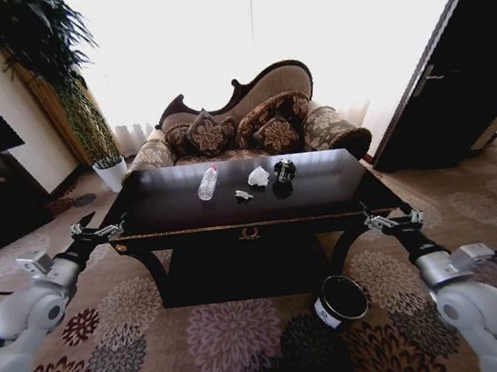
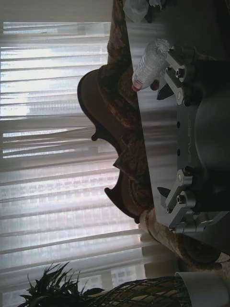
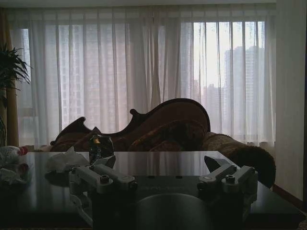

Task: Move to the front of the table and place the trash on the table into the trash bin.

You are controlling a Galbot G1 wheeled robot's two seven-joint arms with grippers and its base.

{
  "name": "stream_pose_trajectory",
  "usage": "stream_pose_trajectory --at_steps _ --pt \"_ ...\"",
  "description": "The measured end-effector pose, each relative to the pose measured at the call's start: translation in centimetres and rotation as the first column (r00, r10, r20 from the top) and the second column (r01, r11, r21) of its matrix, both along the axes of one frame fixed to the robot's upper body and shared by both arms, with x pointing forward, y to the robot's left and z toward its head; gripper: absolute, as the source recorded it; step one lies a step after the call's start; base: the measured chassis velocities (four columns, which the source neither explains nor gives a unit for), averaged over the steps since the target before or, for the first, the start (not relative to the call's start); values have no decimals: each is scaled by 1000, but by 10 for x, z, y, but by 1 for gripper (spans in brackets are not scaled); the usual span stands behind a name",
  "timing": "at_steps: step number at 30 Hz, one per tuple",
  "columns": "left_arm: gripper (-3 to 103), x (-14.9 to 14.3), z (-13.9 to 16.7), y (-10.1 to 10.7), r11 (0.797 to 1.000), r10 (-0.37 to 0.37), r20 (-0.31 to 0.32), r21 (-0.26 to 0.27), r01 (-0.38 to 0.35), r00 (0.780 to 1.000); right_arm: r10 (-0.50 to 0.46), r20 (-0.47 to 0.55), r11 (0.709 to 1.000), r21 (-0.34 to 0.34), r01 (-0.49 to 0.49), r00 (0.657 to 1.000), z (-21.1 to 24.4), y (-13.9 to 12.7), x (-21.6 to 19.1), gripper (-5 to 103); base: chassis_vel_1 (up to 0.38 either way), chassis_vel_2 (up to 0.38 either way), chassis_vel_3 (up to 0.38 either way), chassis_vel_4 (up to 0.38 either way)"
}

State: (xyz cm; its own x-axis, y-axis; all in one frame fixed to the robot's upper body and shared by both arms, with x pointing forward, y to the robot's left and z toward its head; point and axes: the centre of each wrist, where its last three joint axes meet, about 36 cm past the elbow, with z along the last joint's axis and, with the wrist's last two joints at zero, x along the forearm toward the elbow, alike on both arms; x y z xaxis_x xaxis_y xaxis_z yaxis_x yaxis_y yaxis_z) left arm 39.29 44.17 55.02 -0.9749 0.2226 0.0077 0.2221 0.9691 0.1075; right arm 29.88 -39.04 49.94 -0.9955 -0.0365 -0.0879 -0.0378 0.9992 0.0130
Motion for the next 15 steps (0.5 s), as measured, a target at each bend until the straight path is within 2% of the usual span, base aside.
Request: stream_pose_trajectory --at_steps 2,7,8,13,15 --pt "100 5 1 -2 1000 -11 3 2 11 1000 -1 -1 1000 2 1 1000 -1 1 -1 100 0 0 0 0" --pt "100 44 4 -22 997 -69 -1 -18 69 998 -6 -3 1000 5 6 1000 -2 1 -3 100 0 0 0 0" --pt "100 44 4 -22 997 -69 -1 -18 69 998 -6 -3 1000 5 6 1000 -2 1 -3 100 0 0 0 0" --pt "100 77 -2 -48 993 -114 -20 -33 113 993 -19 0 1000 3 19 1000 -1 -4 -3 100 0 0 0 0" --pt "100 82 -3 -52 992 -121 -21 -35 120 992 -23 -2 1000 2 23 1000 -1 -5 -3 100 0 0 0 0"
